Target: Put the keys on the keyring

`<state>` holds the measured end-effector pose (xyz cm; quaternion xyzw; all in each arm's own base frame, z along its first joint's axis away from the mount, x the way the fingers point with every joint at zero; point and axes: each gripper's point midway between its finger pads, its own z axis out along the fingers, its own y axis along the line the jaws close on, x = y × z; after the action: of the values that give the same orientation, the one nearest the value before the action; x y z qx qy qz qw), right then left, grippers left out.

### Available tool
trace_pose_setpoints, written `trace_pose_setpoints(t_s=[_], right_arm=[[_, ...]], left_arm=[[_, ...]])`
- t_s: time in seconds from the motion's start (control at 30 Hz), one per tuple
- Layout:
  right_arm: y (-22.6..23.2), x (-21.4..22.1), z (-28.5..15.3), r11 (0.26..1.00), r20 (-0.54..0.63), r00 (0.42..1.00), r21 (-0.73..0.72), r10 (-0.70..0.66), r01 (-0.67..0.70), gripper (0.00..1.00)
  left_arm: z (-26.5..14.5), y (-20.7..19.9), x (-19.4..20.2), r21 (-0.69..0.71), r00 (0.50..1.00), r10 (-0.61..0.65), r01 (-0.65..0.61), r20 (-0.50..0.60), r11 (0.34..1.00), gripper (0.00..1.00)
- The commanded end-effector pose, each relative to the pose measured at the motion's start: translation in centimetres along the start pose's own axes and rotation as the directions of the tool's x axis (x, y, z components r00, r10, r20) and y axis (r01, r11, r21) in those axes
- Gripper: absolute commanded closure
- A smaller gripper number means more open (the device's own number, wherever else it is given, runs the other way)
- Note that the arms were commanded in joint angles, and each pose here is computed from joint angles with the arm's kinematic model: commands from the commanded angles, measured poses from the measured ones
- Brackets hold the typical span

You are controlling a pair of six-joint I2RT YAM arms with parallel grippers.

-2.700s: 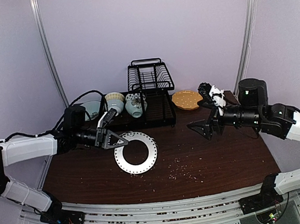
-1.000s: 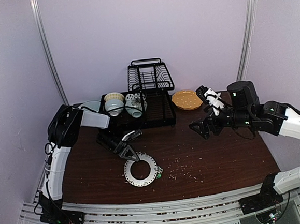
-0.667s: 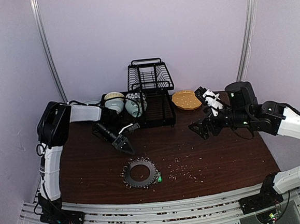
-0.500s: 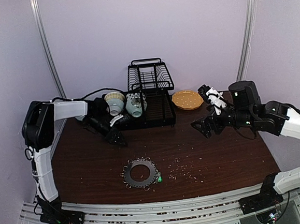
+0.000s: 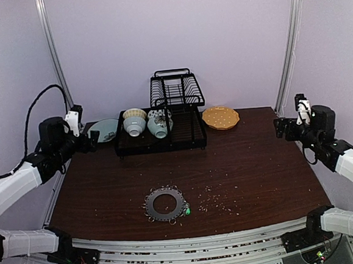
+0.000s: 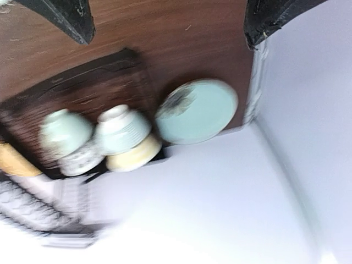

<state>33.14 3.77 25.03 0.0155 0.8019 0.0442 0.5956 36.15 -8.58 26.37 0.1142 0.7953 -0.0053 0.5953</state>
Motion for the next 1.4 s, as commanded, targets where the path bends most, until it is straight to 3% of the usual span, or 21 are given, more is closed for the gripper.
trace_pose_setpoints(t_s=[0.0,0.13,0.3,0.37,0.47,0.7,0.77,0.8,0.87,1.37], right_arm=[[-3.6,-0.2,1.6,0.971,0.146,0.960,-0.035,0.241,-0.238,0.00],[-7.8,1.9,0.9,0.957,0.306,0.920,0.072,0.246,-0.280,0.00],[-10.0,6.3,0.7,0.953,0.317,0.935,0.198,0.158,-0.228,0.00],[-9.9,6.7,0.2,0.960,0.360,0.925,0.195,0.119,-0.199,0.00],[-10.4,8.3,1.6,0.957,0.330,0.937,0.220,0.110,-0.190,0.00],[-6.9,8.0,4.5,0.995,0.330,0.940,0.025,0.084,-0.097,0.00],[-6.3,9.2,5.4,0.997,0.283,0.959,0.064,0.032,-0.052,0.00],[-5.6,8.8,6.1,0.998,0.289,0.957,0.045,0.021,-0.035,0.00],[-5.6,9.8,7.5,0.998,0.195,0.981,0.068,0.000,-0.014,0.00],[-5.5,9.6,7.4,0.997,0.216,0.976,0.079,-0.012,-0.005,0.00]], left_arm=[[-0.2,6.6,2.5,-0.364,0.973,-0.142,0.200,0.180,0.910,0.02],[-1.7,7.6,4.6,-0.419,0.944,-0.098,0.232,0.316,0.878,0.02],[-1.4,8.0,9.2,-0.489,0.966,-0.047,0.171,0.255,0.855,0.02],[-2.1,7.8,9.9,-0.483,0.956,-0.013,0.160,0.293,0.861,0.02],[-2.7,8.1,9.9,-0.505,0.938,0.051,0.138,0.343,0.852,0.02],[0.7,7.9,11.6,-0.415,0.958,0.036,0.089,0.283,0.905,0.02],[0.6,7.6,11.0,-0.403,0.943,0.074,0.067,0.325,0.913,0.02],[0.9,7.4,11.0,-0.389,0.948,0.056,0.074,0.312,0.918,0.02],[1.6,7.3,11.7,-0.380,0.960,0.057,0.054,0.274,0.923,0.02],[2.0,7.3,11.5,-0.367,0.960,0.051,0.055,0.275,0.929,0.02]])
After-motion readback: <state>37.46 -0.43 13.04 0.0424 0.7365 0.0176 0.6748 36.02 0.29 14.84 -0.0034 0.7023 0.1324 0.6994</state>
